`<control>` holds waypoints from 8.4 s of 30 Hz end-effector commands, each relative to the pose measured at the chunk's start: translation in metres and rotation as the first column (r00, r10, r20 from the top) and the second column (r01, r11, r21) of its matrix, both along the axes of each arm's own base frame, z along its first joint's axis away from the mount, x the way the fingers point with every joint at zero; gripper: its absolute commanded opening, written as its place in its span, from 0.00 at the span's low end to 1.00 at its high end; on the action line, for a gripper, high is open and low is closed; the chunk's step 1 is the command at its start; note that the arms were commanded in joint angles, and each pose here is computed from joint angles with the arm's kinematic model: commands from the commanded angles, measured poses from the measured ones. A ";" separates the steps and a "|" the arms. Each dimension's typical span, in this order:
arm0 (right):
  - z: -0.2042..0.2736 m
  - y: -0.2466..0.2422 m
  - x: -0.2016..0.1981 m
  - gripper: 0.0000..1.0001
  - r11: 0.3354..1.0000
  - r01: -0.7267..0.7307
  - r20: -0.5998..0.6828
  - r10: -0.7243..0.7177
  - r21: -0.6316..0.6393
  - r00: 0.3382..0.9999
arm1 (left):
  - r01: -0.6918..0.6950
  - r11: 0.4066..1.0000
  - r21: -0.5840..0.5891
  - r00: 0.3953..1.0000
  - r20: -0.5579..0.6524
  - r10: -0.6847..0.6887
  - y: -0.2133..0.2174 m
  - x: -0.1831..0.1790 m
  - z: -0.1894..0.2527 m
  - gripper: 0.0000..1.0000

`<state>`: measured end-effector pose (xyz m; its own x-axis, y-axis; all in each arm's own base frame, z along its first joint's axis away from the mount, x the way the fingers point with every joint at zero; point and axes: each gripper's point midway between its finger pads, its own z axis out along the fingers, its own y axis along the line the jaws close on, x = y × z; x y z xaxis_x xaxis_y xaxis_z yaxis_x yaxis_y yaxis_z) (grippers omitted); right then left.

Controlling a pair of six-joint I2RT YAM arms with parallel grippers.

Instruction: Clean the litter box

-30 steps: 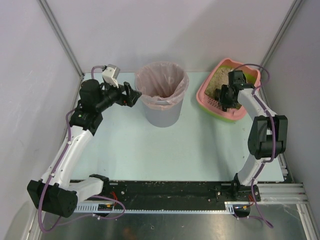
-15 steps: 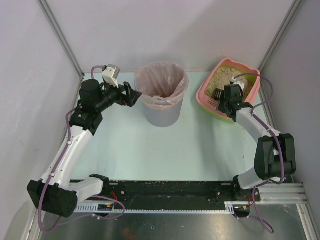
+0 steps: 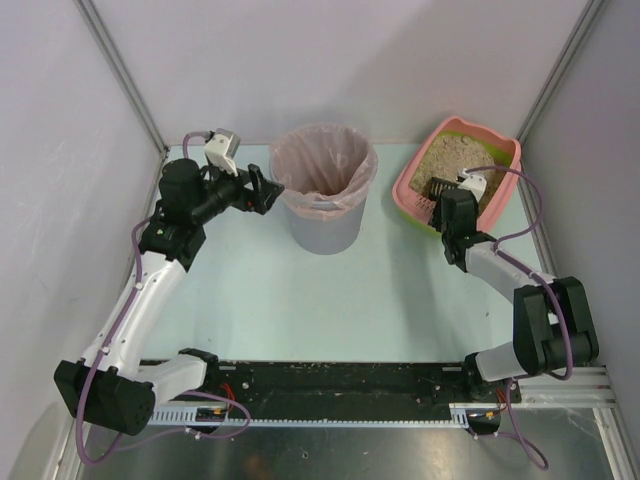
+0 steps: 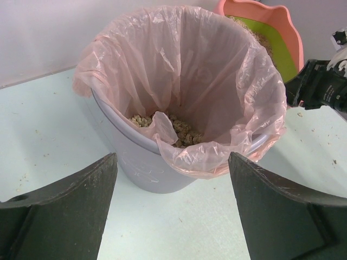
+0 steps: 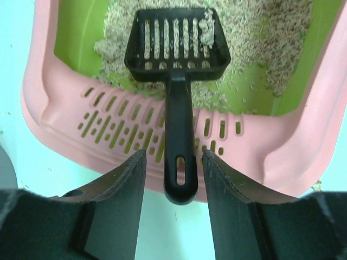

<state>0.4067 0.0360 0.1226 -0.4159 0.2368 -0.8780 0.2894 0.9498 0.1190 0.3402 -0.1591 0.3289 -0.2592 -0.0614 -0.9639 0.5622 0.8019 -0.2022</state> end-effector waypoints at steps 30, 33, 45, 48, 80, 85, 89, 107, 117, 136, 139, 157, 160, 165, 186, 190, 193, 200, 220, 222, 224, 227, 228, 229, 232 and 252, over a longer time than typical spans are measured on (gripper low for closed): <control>0.002 -0.022 0.009 0.41 0.985 0.168 0.110 -0.163 -0.038 0.980 | 0.043 0.999 -0.024 0.996 0.077 -0.041 -0.006 -0.013 0.022 0.88; -0.002 -0.025 0.008 0.35 0.985 0.171 0.089 -0.168 -0.024 0.982 | 0.045 0.999 -0.024 0.996 0.079 -0.043 -0.006 -0.013 0.022 0.88; 0.049 -0.032 0.003 0.00 0.991 0.131 0.110 -0.131 0.006 0.985 | 0.045 0.999 -0.024 0.996 0.077 -0.043 -0.006 -0.013 0.021 0.88; 0.065 -0.039 0.007 0.00 0.993 0.113 0.061 -0.116 0.046 0.991 | 0.042 0.999 -0.021 0.997 0.070 -0.040 -0.006 -0.010 0.018 0.88; 0.046 -0.069 0.119 0.00 0.986 0.108 -0.314 -0.064 0.127 0.947 | 0.043 0.999 -0.002 0.999 -0.005 -0.043 -0.010 0.004 -0.010 0.88; 0.039 -0.071 0.136 0.00 0.988 0.105 -0.279 -0.070 0.114 0.958 | 0.045 0.999 0.000 0.999 -0.010 -0.045 -0.011 0.005 -0.013 0.88; 0.035 -0.072 0.148 0.00 0.989 0.112 -0.224 -0.088 0.099 0.971 | 0.046 0.999 0.000 0.999 -0.017 -0.046 -0.011 0.006 -0.015 0.88; 0.003 -0.075 0.149 0.00 0.992 0.121 -0.061 -0.119 0.029 0.991 | 0.054 0.999 -0.002 0.998 -0.038 -0.054 -0.014 0.008 -0.021 0.88; 0.007 -0.055 0.163 0.00 1.000 0.009 -0.006 -0.009 -0.025 1.000 | 0.056 0.998 -0.001 0.998 -0.036 -0.056 -0.014 0.008 -0.020 0.88; 0.025 -0.051 0.161 0.00 0.992 0.000 0.135 0.017 -0.125 0.991 | 0.057 0.998 -0.004 0.998 -0.034 -0.057 -0.014 0.008 -0.019 0.88; 0.035 -0.058 0.159 0.00 0.993 0.038 0.172 -0.018 -0.113 0.985 | 0.057 0.998 -0.005 0.998 -0.033 -0.057 -0.014 0.008 -0.019 0.88; 0.038 -0.054 0.146 0.00 0.993 -0.001 0.262 0.033 -0.121 0.965 | 0.065 0.998 -0.011 0.997 -0.035 -0.065 -0.015 0.007 -0.018 0.88; 0.054 -0.056 0.138 0.00 0.993 0.013 0.321 0.024 -0.114 0.947 | 0.066 0.998 -0.012 0.997 -0.040 -0.066 -0.015 0.007 -0.019 0.88; 0.055 -0.059 0.121 0.00 0.993 0.025 0.345 0.018 -0.119 0.939 | 0.067 0.998 -0.012 0.997 -0.040 -0.068 -0.016 0.007 -0.019 0.88; 0.099 -0.057 0.063 0.00 0.984 0.087 0.504 0.002 -0.153 0.864 | 0.067 0.998 -0.014 0.997 -0.037 -0.067 -0.015 0.006 -0.018 0.88; 0.109 -0.047 0.055 0.00 0.984 0.066 0.510 0.029 -0.167 0.860 | 0.061 0.998 -0.011 0.997 -0.038 -0.062 -0.015 0.007 -0.019 0.88; 0.110 -0.054 0.054 0.00 0.990 0.073 0.533 0.004 -0.123 0.846 | 0.062 0.998 -0.013 0.997 -0.039 -0.063 -0.015 0.007 -0.019 0.88; 0.113 -0.055 0.048 0.00 0.992 0.060 0.547 0.009 -0.109 0.837 | 0.065 0.998 -0.016 0.997 -0.038 -0.065 -0.016 0.007 -0.019 0.88; 0.110 -0.034 0.025 0.00 0.987 0.103 0.599 -0.011 -0.119 0.800 | 0.046 0.999 -0.004 0.999 -0.021 -0.047 -0.012 0.008 -0.017 0.88; 0.101 -0.040 0.028 0.00 0.987 0.111 0.585 -0.020 -0.120 0.811 | 0.046 0.999 -0.001 0.999 -0.019 -0.046 -0.012 0.008 -0.017 0.88; 0.088 -0.047 0.030 0.00 0.990 0.112 0.562 -0.043 -0.090 0.826 | 0.039 0.999 0.003 0.999 -0.017 -0.039 -0.011 0.009 -0.018 0.88; 0.079 -0.048 0.031 0.00 0.990 0.114 0.538 -0.054 -0.079 0.841 | 0.040 0.999 0.002 0.999 -0.017 -0.040 -0.011 0.011 -0.017 0.88; 0.077 -0.049 0.031 0.00 0.990 0.117 0.532 -0.056 -0.081 0.845 | 0.041 0.999 0.004 0.999 -0.014 -0.041 -0.011 0.013 -0.016 0.88; 0.074 -0.048 0.032 0.00 0.990 0.110 0.528 -0.050 -0.082 0.848 | 0.041 0.999 0.007 0.999 -0.008 -0.041 -0.012 0.014 -0.015 0.88; 0.063 -0.048 0.035 0.00 0.990 0.111 0.510 -0.051 -0.089 0.859 | 0.027 0.999 0.028 1.000 -0.002 -0.027 -0.011 0.025 -0.015 0.88; 0.048 -0.052 0.057 0.62 0.992 0.123 0.309 -0.117 0.001 0.944 | -0.163 0.986 -0.031 0.986 0.017 0.164 0.008 0.052 0.020 0.94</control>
<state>0.4618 -0.0179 0.1310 -0.1035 0.1871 -0.9769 0.3452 0.9279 0.1411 0.3966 -0.1638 0.2984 -0.3316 -0.0522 -0.9420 0.4731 0.8547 -0.2139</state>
